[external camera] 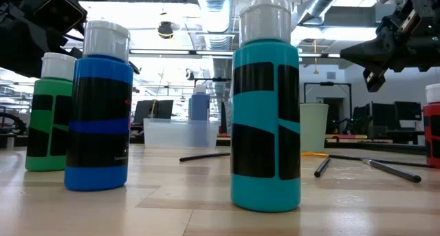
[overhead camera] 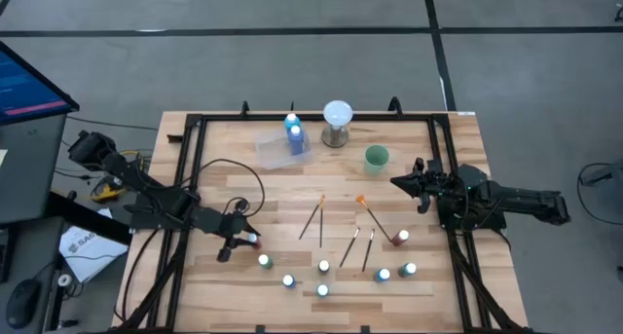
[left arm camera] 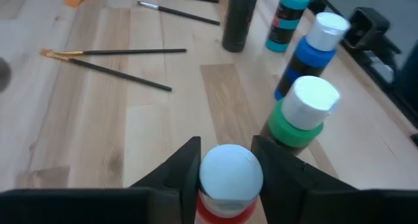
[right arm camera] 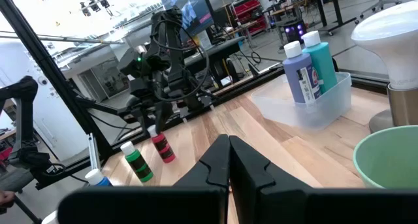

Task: Pick & Place Paint Supplies
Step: Put the left small red paint bottle into the transparent bin, then put the small green paint bottle into the transparent bin

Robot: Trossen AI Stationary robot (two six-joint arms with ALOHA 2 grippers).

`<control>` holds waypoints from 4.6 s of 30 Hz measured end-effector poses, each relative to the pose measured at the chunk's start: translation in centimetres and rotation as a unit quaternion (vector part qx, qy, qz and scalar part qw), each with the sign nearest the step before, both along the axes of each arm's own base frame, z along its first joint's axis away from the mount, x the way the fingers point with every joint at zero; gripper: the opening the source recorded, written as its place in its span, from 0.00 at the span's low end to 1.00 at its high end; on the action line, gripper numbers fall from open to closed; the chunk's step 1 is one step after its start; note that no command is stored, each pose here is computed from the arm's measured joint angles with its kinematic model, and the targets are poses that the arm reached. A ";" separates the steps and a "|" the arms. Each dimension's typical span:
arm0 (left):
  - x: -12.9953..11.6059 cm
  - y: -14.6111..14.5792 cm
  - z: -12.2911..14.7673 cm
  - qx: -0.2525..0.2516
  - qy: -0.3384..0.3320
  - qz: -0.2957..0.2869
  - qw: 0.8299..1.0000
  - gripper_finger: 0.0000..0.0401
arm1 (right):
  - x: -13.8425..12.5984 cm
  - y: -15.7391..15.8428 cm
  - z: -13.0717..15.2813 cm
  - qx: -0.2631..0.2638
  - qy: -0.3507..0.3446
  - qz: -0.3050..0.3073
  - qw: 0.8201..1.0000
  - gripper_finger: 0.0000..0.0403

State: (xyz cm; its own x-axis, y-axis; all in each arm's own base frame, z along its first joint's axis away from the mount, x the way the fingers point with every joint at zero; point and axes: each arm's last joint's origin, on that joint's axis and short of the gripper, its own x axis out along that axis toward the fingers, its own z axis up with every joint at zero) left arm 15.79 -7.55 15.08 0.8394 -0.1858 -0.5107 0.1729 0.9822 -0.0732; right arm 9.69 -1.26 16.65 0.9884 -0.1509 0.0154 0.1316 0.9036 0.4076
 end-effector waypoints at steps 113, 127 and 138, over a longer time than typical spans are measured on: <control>6.0 19.5 10.5 0.103 -0.205 0.313 0.922 0.60 | 0.0 0.0 0.0 -0.004 0.001 0.000 1.000 0.00; 2.1 5.6 16.3 -0.043 -0.321 -0.008 0.946 0.60 | 0.0 0.0 0.0 -0.005 0.001 0.000 1.000 0.00; 3.2 -2.3 12.5 -0.010 -0.209 -0.100 0.973 0.63 | 0.0 0.0 0.0 -0.004 0.001 0.000 1.000 0.00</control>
State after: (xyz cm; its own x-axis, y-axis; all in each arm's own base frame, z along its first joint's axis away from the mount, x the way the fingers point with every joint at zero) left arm 19.03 -9.85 27.55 0.9190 -0.3733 -0.1265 0.3793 0.9249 0.0265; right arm 9.69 -1.26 16.65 0.9885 -0.1505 0.0153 0.1319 0.9073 0.3993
